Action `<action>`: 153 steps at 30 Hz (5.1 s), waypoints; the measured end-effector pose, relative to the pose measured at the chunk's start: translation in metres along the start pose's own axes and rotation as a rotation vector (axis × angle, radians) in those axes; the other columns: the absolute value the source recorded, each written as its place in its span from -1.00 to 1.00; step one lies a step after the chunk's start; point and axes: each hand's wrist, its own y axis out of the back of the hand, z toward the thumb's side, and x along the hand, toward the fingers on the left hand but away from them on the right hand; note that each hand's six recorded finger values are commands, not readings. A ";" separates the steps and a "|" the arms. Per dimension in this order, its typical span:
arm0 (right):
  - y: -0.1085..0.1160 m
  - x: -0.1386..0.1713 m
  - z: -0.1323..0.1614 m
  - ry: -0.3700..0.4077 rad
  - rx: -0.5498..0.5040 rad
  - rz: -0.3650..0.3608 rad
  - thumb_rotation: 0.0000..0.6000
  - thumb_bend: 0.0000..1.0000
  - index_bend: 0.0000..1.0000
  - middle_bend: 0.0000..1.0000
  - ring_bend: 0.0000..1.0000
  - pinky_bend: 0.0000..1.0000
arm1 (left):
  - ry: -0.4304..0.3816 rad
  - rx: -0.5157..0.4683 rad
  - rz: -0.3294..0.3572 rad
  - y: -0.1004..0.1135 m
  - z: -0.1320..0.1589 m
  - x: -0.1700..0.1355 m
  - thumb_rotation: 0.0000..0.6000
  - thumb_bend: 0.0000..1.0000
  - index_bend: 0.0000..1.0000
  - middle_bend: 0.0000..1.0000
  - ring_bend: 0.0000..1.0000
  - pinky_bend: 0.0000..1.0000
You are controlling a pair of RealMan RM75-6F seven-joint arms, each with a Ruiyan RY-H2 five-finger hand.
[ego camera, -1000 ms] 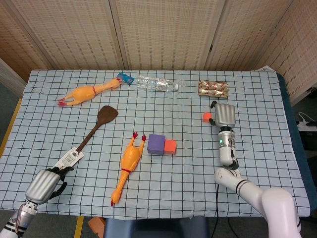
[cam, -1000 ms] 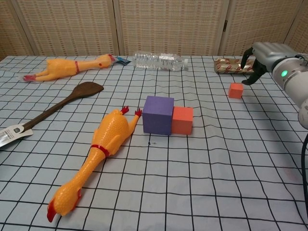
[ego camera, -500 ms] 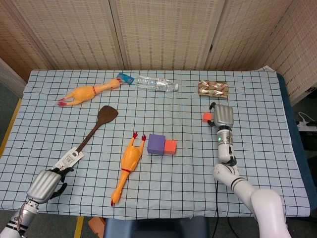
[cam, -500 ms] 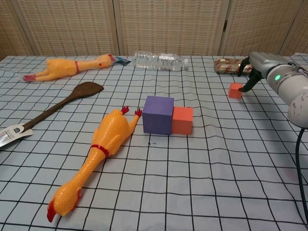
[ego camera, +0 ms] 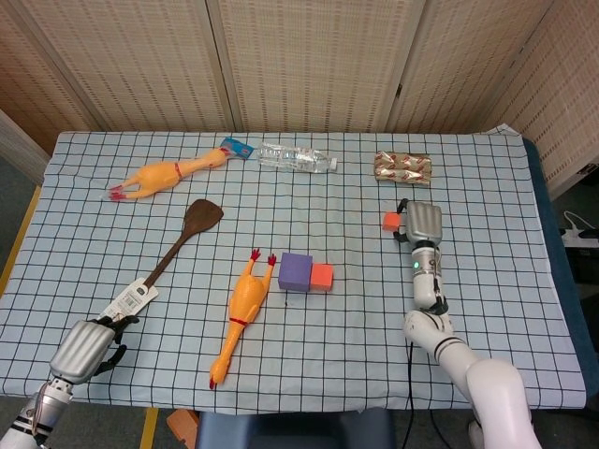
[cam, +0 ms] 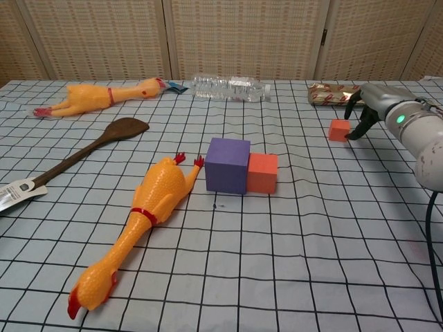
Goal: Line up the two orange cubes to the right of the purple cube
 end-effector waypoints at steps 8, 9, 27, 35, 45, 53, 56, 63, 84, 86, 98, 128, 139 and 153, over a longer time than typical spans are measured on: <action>-0.002 -0.001 0.004 0.016 -0.006 0.003 1.00 -0.79 -0.11 0.93 1.00 0.98 | -0.003 0.004 -0.007 -0.002 0.001 0.000 1.00 -0.13 -0.40 0.10 -0.08 0.28; -0.002 -0.001 0.004 0.017 -0.006 0.003 1.00 -0.80 -0.10 0.93 1.00 0.98 | -0.003 0.004 -0.008 -0.002 0.001 0.000 1.00 -0.13 -0.40 0.10 -0.08 0.28; -0.002 -0.004 0.004 0.012 -0.012 0.006 1.00 -0.79 -0.10 0.93 1.00 0.98 | -0.003 0.007 -0.017 -0.003 0.002 0.000 1.00 -0.13 -0.40 0.10 -0.08 0.28; -0.012 -0.004 0.009 0.016 0.007 0.044 1.00 -0.80 -0.15 0.93 1.00 0.98 | 0.003 0.007 -0.024 -0.005 0.000 0.001 1.00 -0.13 -0.40 0.10 -0.08 0.28; -0.010 -0.001 0.012 0.033 -0.009 0.017 1.00 -0.80 0.13 0.94 1.00 0.98 | 0.000 0.005 -0.025 -0.005 0.000 0.001 1.00 -0.13 -0.40 0.10 -0.08 0.28; -0.015 0.007 0.021 0.082 -0.021 0.009 1.00 -0.80 0.21 0.94 1.00 0.98 | -0.011 0.003 -0.018 -0.003 0.003 0.001 1.00 -0.13 -0.40 0.10 -0.08 0.28; -0.019 0.013 0.029 0.120 -0.039 0.021 1.00 -0.80 0.21 0.94 1.00 0.98 | -0.016 0.002 -0.012 -0.002 0.004 0.000 1.00 -0.13 -0.40 0.10 -0.08 0.28; -0.025 0.038 0.052 0.230 -0.110 0.073 1.00 -0.80 0.21 0.94 1.00 0.98 | -0.026 -0.007 -0.002 0.002 0.006 -0.003 1.00 -0.13 -0.40 0.10 -0.08 0.28; -0.010 0.118 0.057 0.322 -0.123 0.146 1.00 -0.80 0.21 0.94 1.00 0.98 | -0.044 -0.028 0.033 0.014 0.010 -0.011 1.00 -0.13 -0.40 0.11 -0.08 0.28; -0.013 0.120 0.056 0.318 -0.125 0.156 1.00 -0.80 0.21 0.94 1.00 0.98 | -0.046 -0.028 0.035 0.015 0.010 -0.011 1.00 -0.13 -0.40 0.11 -0.08 0.28; -0.032 0.114 0.061 0.314 -0.125 0.180 1.00 -0.80 0.21 0.94 1.00 0.98 | -0.046 -0.030 0.032 0.015 0.010 -0.012 1.00 -0.14 -0.40 0.11 -0.08 0.28; -0.048 0.110 0.074 0.336 -0.192 0.206 1.00 -0.80 0.21 0.94 1.00 0.98 | -0.057 -0.027 0.018 0.012 0.014 -0.011 1.00 -0.13 -0.40 0.11 -0.08 0.28; -0.049 0.110 0.078 0.345 -0.214 0.212 1.00 -0.80 0.21 0.94 1.00 0.98 | -0.058 -0.026 0.019 0.012 0.014 -0.011 1.00 -0.14 -0.40 0.11 -0.08 0.28; -0.052 0.109 0.073 0.346 -0.173 0.220 1.00 -0.80 -0.34 0.94 1.00 0.98 | -0.060 -0.027 0.020 0.012 0.014 -0.011 1.00 -0.14 -0.40 0.11 -0.08 0.28</action>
